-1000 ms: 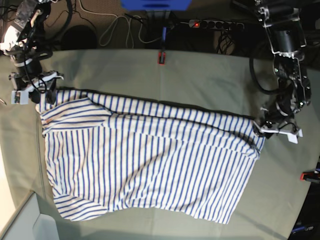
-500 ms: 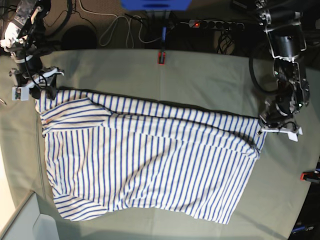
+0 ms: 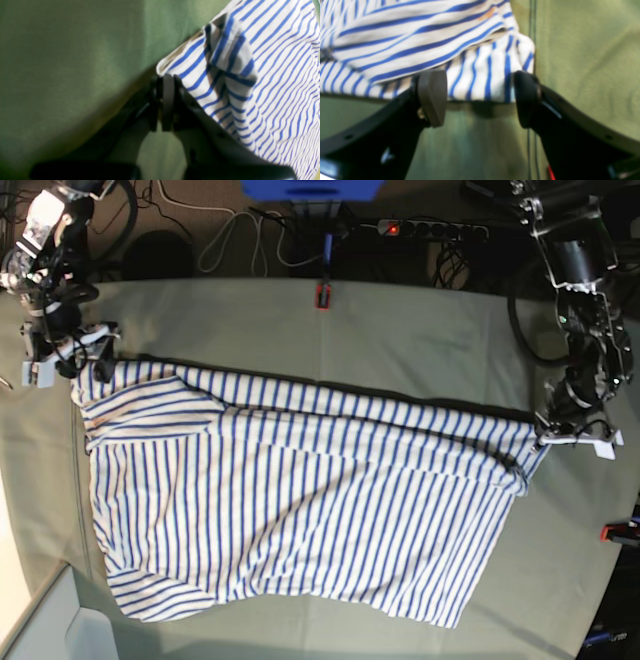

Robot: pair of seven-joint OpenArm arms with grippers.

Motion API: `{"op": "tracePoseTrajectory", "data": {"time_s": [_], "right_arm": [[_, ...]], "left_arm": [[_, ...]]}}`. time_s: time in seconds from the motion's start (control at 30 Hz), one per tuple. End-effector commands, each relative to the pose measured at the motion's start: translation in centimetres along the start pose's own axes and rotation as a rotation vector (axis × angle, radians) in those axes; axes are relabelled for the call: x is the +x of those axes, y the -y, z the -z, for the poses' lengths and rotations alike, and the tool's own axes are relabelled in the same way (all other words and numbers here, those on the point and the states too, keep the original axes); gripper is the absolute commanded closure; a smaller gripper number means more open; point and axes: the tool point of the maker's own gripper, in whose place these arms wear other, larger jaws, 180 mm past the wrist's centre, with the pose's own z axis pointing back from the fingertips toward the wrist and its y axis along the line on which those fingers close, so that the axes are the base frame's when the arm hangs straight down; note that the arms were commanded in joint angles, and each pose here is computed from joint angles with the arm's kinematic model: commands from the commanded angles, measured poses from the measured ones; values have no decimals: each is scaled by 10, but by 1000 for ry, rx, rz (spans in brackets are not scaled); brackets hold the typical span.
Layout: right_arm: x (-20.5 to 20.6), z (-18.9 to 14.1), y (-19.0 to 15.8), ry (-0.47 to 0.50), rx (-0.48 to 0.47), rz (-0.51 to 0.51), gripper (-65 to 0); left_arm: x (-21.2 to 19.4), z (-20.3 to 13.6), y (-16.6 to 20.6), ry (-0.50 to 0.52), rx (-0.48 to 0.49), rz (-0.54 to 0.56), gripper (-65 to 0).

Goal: Layout the t-shirt on the table in an organized manner, then fold the t-shirt properly
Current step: 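Lift and stretch the shirt edge taut, then lay it flat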

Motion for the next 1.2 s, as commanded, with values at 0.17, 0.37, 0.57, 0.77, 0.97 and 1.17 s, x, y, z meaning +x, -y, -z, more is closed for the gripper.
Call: {"op": "tracePoseTrajectory", "data": {"time_s": [0.17,0.37,0.57,0.77,0.97,1.17], "right_arm": [[13,0,30,45,-44,41,-422],[9,0,27,33,-38,41,-418],[-7,5,19,-6,-11,51,-125],[6,-11,26,24,-39,-4,0],[61,-41,24,145,-77,-150,0],[104,-50,15,239,-79,-231,0]], "left_arm": [[24,-4,4,59,-12,8,-1],[22,-3,4,56,-12,6,-1],[15,-5,1,35,-6,12,-1],[29,-31,0,7,-42,-45,-1],[50,-57,7,30,-96,-71,-1],[71,-65,29,66,-138,-49,-1]]}}
